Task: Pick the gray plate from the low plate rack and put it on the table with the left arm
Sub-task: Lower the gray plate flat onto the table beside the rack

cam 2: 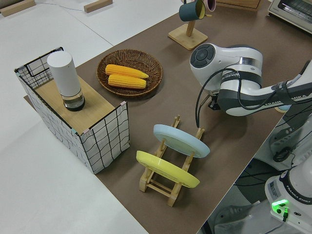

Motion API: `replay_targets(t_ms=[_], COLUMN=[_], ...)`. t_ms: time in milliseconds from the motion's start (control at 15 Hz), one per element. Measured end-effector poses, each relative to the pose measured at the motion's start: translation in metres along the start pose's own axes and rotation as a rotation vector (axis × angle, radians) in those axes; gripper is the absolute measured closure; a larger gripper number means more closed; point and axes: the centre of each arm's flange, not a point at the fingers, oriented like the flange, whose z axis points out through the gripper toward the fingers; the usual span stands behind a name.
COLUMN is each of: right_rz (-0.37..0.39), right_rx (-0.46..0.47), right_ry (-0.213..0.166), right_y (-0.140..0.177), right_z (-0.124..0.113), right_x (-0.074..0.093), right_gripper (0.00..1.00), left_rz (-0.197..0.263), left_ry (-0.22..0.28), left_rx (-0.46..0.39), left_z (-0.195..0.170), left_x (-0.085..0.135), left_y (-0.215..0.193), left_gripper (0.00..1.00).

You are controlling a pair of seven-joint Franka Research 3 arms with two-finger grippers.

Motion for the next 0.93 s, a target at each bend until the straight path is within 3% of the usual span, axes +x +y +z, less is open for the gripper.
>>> replay_targets(t_ms=[267,400,533,733,800,933], right_rz=[0.0,0.0,0.0,0.0,0.0,0.0], right_rx=[0.0,0.0,0.0,0.0,0.0,0.0], right_ry=[0.0,0.0,0.0,0.0,0.0,0.0], right_y=[0.0,0.0,0.0,0.0,0.0,0.0], right_z=[0.0,0.0,0.0,0.0,0.0,0.0], right_x=[0.0,0.0,0.0,0.0,0.0,0.0], right_gripper=[0.01,0.01,0.01,0.01,0.01,0.01], left_rz=[0.003,0.004,0.008,0.021,0.027,0.037], left_ry=[0.0,0.003,0.012,0.019,0.025,0.043], left_rx=[0.0,0.002,0.009,0.022,0.028,0.039], left_z=[0.001,0.001,0.0,0.0,-0.001,-0.006], left_x=[0.0,0.0,0.001,0.005,0.006,0.01], left_y=[0.0,-0.001,0.0,0.004,0.006,0.009], left_gripper=[0.87,0.7,0.38,0.09,0.02,0.01])
